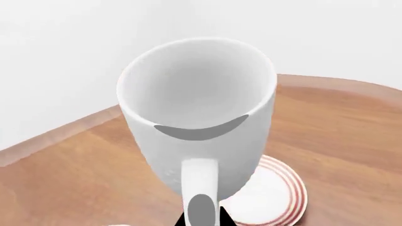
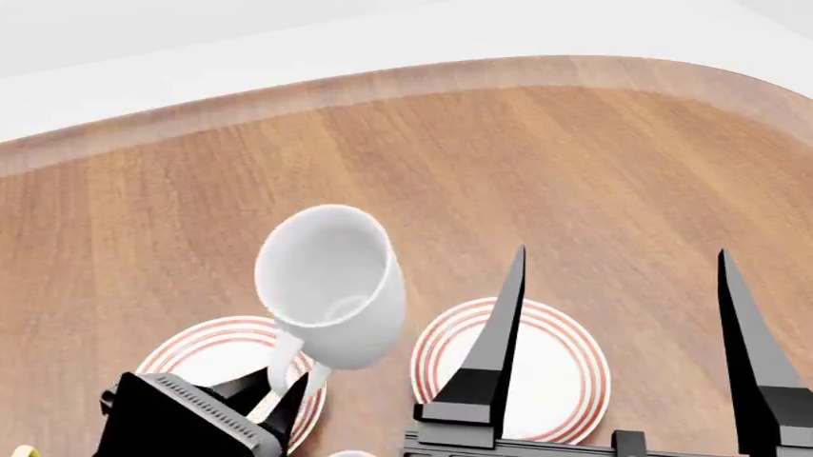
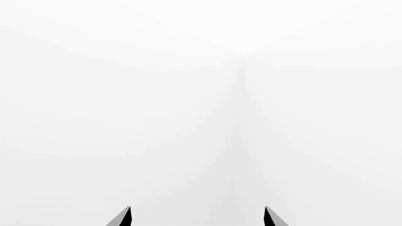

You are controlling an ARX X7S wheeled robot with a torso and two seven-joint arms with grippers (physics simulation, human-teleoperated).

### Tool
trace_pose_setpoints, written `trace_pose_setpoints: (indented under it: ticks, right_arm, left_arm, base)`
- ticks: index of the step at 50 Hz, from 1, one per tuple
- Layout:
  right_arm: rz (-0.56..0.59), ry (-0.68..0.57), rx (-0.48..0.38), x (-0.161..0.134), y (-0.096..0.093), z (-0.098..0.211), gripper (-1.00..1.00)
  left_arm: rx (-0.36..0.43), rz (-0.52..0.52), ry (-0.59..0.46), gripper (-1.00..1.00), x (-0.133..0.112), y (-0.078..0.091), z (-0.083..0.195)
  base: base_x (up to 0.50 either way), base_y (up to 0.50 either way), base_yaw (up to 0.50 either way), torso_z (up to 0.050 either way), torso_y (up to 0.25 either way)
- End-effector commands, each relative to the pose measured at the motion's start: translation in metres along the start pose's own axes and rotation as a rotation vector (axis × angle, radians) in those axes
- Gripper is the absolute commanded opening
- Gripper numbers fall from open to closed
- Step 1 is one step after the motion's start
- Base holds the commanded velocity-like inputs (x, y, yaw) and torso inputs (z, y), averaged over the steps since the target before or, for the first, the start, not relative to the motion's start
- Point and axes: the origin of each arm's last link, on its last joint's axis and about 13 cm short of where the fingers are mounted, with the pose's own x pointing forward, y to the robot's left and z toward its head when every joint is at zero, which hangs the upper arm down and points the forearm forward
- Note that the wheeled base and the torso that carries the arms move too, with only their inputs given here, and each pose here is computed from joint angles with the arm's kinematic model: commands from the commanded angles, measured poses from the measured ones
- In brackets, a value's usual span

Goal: Put the white mug on the left plate.

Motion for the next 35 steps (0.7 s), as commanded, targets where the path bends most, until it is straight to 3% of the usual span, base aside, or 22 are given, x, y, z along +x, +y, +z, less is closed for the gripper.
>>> trace_pose_setpoints:
  ticks: [1, 15, 17, 26, 35]
  right_arm:
    - [0.000, -0.002, 0.000, 0.000, 0.000, 0.000, 1.00]
    - [-0.001, -0.003, -0.001, 0.001, 0.000, 0.000, 1.00]
    - [-0.003, -0.004, -0.002, 0.001, -0.001, 0.000, 1.00]
    - [0.005, -0.007, 0.008, 0.001, 0.001, 0.001, 1.00]
    - [0.008, -0.012, 0.012, 0.002, 0.001, 0.001, 1.00]
  left_arm:
    - [-0.049, 0.129, -0.024, -1.00, 0.015, 0.030, 0.011]
    - [-0.103, 0.296, 0.021, -1.00, 0.042, 0.056, 0.004]
    - [-0.140, 0.319, 0.021, -1.00, 0.046, 0.060, -0.006]
    - [-0.177, 0.353, 0.027, -1.00, 0.050, 0.072, 0.004]
    - [-0.195, 0.387, 0.054, -1.00, 0.056, 0.079, -0.012]
  base:
    - [0.00, 0.00, 0.00, 0.000, 0.000]
    - [0.00, 0.00, 0.00, 0.000, 0.001]
    - [0.00, 0.00, 0.00, 0.000, 0.000]
    - [0.00, 0.00, 0.00, 0.000, 0.000]
    - [0.00, 0.00, 0.00, 0.000, 0.001]
